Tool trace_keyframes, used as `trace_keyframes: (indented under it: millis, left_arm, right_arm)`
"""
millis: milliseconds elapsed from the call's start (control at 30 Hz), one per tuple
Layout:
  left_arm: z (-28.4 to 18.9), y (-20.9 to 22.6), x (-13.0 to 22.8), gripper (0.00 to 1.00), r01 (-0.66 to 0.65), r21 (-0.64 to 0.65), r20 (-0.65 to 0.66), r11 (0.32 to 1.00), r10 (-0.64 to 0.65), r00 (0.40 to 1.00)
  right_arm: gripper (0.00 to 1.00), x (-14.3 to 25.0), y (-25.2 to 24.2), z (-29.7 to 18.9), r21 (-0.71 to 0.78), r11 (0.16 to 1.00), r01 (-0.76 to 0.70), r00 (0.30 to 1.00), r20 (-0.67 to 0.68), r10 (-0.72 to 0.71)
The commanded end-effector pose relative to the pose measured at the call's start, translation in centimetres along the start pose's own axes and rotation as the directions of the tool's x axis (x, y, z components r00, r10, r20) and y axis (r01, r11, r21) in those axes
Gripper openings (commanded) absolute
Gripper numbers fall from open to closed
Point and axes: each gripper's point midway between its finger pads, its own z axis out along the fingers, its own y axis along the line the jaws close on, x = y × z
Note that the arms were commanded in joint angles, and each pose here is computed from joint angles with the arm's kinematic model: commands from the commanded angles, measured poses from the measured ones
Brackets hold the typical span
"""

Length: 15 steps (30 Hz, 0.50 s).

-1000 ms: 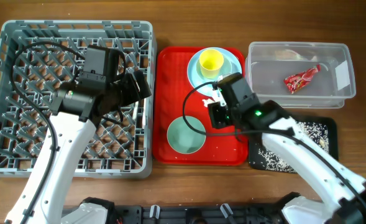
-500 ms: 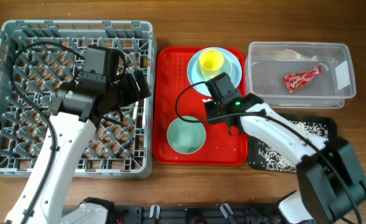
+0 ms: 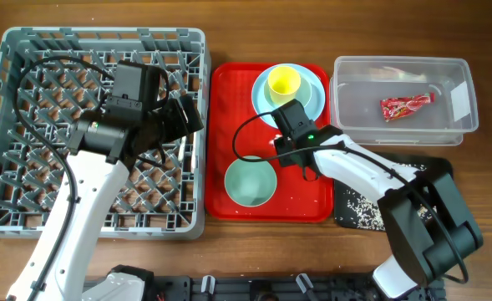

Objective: Sort waste into correct bins and load items into the dishwasher rack
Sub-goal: 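Grasp the white tissue with the right gripper and carry it to the clear bin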

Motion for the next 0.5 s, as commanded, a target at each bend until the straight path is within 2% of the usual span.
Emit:
trace_keyframes:
  millis: [0,133,267,367,467]
  left_arm:
    - [-0.4,-0.3,-0.2,1.00,0.015,0.017,0.008,1.000,-0.016,1.000]
    - [-0.4,-0.3,-0.2,1.00,0.015,0.017,0.008,1.000,-0.016,1.000]
    - [-0.4,-0.3,-0.2,1.00,0.015,0.017,0.008,1.000,-0.016,1.000]
    - [-0.4,-0.3,-0.2,1.00,0.015,0.017,0.008,1.000,-0.016,1.000]
    - [-0.4,-0.3,-0.2,1.00,0.015,0.017,0.008,1.000,-0.016,1.000]
  right_arm:
    - [0.08,-2.0,0.2,-2.5,-0.016,1.000,-0.007,0.998,0.057,0.008]
    - [0.04,-5.2,-1.0,-8.1,0.003,0.999,-0.035,0.981,0.190,0.034]
    - [0.04,-7.7,-3.7,-15.4,0.036,0.993,-0.108,0.918,0.387,0.086]
    - [0.04,-8.3,-8.1,-20.1,0.126,0.965,-0.232,0.843,0.520,0.135]
    - [0.04,-7.9,-12.1,-21.8,0.218,0.913,-0.345,0.805,0.569,0.168]
